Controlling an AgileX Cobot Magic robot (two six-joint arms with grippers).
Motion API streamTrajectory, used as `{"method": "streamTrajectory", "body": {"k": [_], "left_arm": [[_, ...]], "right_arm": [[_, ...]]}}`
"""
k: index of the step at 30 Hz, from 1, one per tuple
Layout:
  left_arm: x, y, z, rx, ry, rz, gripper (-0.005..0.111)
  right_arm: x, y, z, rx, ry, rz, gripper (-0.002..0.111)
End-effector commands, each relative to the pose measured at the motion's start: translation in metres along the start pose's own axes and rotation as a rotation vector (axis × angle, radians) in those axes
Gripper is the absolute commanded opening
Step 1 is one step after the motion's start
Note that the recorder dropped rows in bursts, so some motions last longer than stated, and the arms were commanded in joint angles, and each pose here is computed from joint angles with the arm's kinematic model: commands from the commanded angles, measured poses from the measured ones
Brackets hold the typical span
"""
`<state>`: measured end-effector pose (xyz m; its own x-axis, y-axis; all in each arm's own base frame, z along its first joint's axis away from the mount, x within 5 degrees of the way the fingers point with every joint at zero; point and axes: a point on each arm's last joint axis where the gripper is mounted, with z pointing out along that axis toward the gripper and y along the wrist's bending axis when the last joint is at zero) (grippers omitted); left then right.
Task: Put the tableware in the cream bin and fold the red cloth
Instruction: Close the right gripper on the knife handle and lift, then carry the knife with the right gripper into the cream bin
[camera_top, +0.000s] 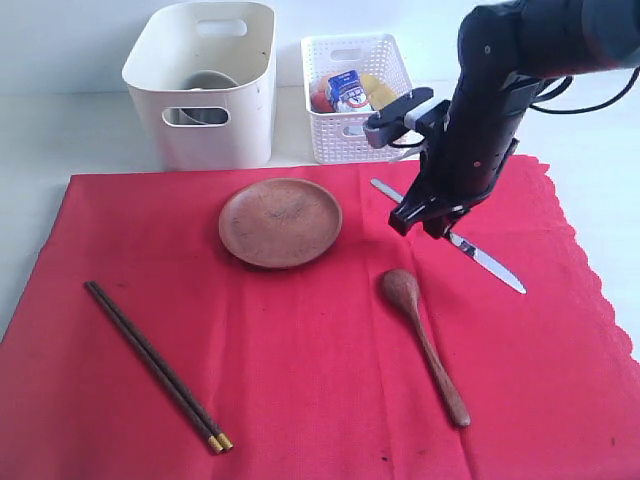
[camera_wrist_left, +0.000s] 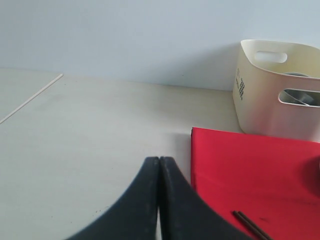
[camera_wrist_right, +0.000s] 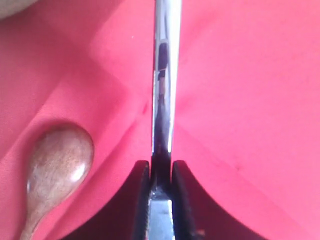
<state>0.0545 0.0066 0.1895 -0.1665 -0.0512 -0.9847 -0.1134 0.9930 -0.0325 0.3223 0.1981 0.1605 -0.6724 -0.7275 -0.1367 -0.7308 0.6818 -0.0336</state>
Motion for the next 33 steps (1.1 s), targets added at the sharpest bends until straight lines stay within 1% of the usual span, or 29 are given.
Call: {"method": "streamTrajectory", "body": {"k": [1, 6, 9, 15, 20, 25, 29, 31, 33], "left_arm": [[0.000, 0.000, 0.000, -0.003, -0.002, -0.006, 0.002], [0.000, 0.000, 0.000, -0.003, -0.002, -0.006, 0.002], [0.000, 0.000, 0.000, -0.003, -0.002, -0.006, 0.002], [0.000, 0.000, 0.000, -0.003, -0.002, -0.006, 0.002], [0.000, 0.000, 0.000, -0.003, -0.002, -0.006, 0.002], [0.000, 0.000, 0.000, -0.003, -0.002, -0.006, 0.002], [0.000, 0.000, 0.000, -0.003, -0.002, -0.006, 0.002], [0.000, 0.000, 0.000, -0.003, -0.002, -0.006, 0.002], [0.000, 0.000, 0.000, -0.003, -0.002, -0.006, 0.002]], "right_arm": [[0.001, -0.001, -0.028, 0.024, -0.063, -0.026, 0.000], [-0.002, 0.003, -0.055, 0.010, -0.180, -0.029, 0.000], [-0.008, 0.007, -0.065, -0.031, -0.289, -0.014, 0.000], [-0.029, 0.010, -0.073, -0.111, -0.524, 0.152, 0.000], [-0.043, 0.014, -0.077, -0.195, -0.673, 0.177, 0.000], [-0.065, 0.017, -0.088, -0.297, -0.788, 0.189, 0.000], [-0.088, 0.012, -0.096, -0.336, -0.859, 0.222, 0.000], [-0.101, 0.016, -0.097, -0.363, -0.885, 0.232, 0.000], [-0.114, 0.026, -0.098, -0.388, -0.906, 0.214, 0.000]]}}
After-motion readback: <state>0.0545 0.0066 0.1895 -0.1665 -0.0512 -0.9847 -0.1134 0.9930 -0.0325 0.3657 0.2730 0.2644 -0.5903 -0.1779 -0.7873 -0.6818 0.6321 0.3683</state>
